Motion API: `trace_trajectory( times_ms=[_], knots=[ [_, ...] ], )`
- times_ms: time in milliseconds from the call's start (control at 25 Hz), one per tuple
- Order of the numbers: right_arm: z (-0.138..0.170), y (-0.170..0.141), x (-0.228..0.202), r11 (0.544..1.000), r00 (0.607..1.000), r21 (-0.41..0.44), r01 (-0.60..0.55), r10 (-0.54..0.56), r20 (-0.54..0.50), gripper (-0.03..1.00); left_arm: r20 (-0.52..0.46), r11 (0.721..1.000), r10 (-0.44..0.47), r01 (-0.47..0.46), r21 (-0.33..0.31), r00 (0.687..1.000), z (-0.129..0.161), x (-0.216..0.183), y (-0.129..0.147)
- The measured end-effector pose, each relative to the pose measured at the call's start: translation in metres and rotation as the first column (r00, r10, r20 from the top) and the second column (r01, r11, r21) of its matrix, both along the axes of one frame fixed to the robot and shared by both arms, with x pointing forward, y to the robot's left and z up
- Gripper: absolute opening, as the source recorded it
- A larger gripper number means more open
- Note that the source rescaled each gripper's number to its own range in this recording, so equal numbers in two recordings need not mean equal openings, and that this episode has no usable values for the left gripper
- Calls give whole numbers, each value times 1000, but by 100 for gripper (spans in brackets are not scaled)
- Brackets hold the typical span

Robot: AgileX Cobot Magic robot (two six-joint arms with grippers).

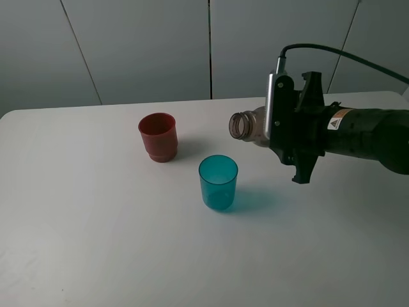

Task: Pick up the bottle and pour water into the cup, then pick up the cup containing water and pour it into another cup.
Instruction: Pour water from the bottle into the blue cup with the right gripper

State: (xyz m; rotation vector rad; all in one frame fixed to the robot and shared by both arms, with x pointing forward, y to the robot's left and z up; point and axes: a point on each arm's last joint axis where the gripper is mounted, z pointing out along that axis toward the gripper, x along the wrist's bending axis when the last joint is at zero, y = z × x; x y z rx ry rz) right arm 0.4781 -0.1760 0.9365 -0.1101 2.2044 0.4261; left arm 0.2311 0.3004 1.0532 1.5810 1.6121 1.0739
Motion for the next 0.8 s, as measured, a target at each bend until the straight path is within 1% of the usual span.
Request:
trace_trajectory(
  times_ms=[160,280,360,560,800],
  knots=[
    [-10,1,6,1000,1000,-16,17,-17,-11,1,0,1000,0,0,0,1000,0,0,0],
    [-12,2,14,998,998,-13,56,-56,13,1,0,1000,0,0,0,1000,0,0,0],
    [-13,2,19,997,997,-43,63,-61,41,1,0,1000,0,0,0,1000,0,0,0],
    [-13,3,20,993,995,-117,34,-23,94,1,0,1000,0,0,0,1000,0,0,0],
    [-13,8,17,990,994,-140,-1,16,105,1,0,1000,0,0,0,1000,0,0,0]
  ],
)
